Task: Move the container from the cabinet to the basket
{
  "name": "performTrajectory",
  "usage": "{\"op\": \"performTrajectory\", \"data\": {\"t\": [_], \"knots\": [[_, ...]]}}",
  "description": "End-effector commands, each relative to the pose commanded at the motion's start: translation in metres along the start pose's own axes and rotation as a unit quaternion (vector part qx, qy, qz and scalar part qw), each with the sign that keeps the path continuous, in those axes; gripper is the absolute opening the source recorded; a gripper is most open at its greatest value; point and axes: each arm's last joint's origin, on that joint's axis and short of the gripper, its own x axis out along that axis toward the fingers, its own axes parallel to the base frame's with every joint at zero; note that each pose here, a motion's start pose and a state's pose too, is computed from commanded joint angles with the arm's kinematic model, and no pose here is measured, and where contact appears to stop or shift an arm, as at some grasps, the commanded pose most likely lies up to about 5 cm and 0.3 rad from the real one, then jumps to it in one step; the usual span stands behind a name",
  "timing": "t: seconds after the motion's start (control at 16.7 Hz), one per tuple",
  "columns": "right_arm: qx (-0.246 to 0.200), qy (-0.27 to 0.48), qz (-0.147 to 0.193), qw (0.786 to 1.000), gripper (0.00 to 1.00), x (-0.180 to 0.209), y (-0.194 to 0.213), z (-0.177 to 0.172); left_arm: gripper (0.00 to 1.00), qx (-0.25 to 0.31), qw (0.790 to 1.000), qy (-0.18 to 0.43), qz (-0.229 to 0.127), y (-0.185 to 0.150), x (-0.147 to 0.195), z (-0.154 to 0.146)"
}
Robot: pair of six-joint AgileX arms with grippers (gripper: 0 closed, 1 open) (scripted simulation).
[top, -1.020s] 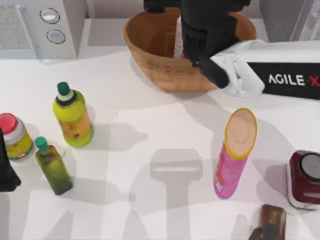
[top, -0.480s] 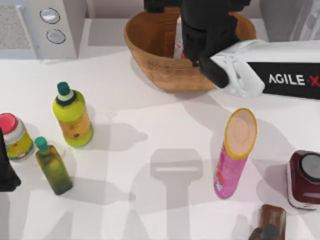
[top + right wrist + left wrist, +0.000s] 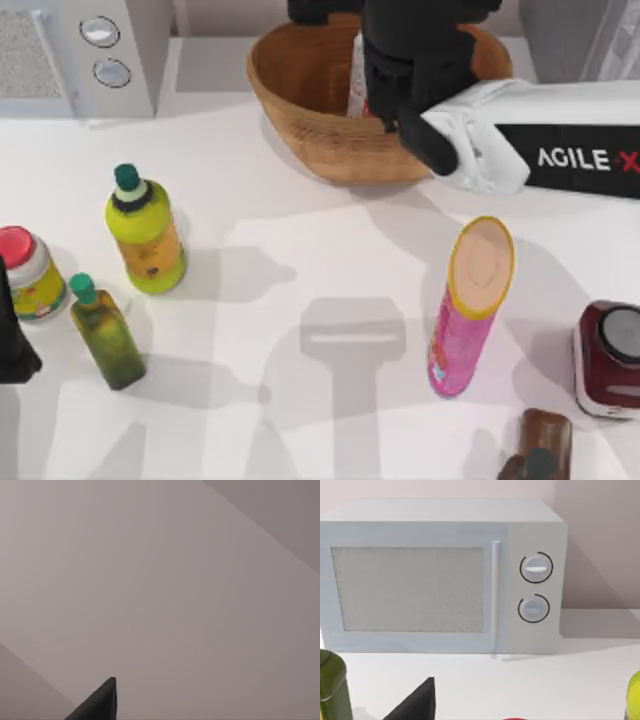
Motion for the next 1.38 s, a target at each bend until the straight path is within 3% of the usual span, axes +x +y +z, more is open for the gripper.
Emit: {"op": "performTrajectory", "data": {"t": [0.42,0.72,1.02,1.38], "knots": [[-0.001,0.002,0.001,1.000,1.00,-0.003,-0.006,0.005,1.00,0.000,1.000,0.000,0.000,0.000,0.000,0.000],[-0.003,0.003,0.001,1.000,1.00,-0.027,-0.056,0.043,1.00,0.000,1.000,0.000,0.000,0.000,0.000,0.000],[-0.002,-0.002,0.000,1.000,1.00,-0.091,-0.138,0.087,1.00,0.000,1.000,0.000,0.000,0.000,0.000,0.000],[0.001,-0.013,-0.002,1.000,1.00,-0.208,-0.227,0.078,1.00,0.000,1.000,0.000,0.000,0.000,0.000,0.000]]}}
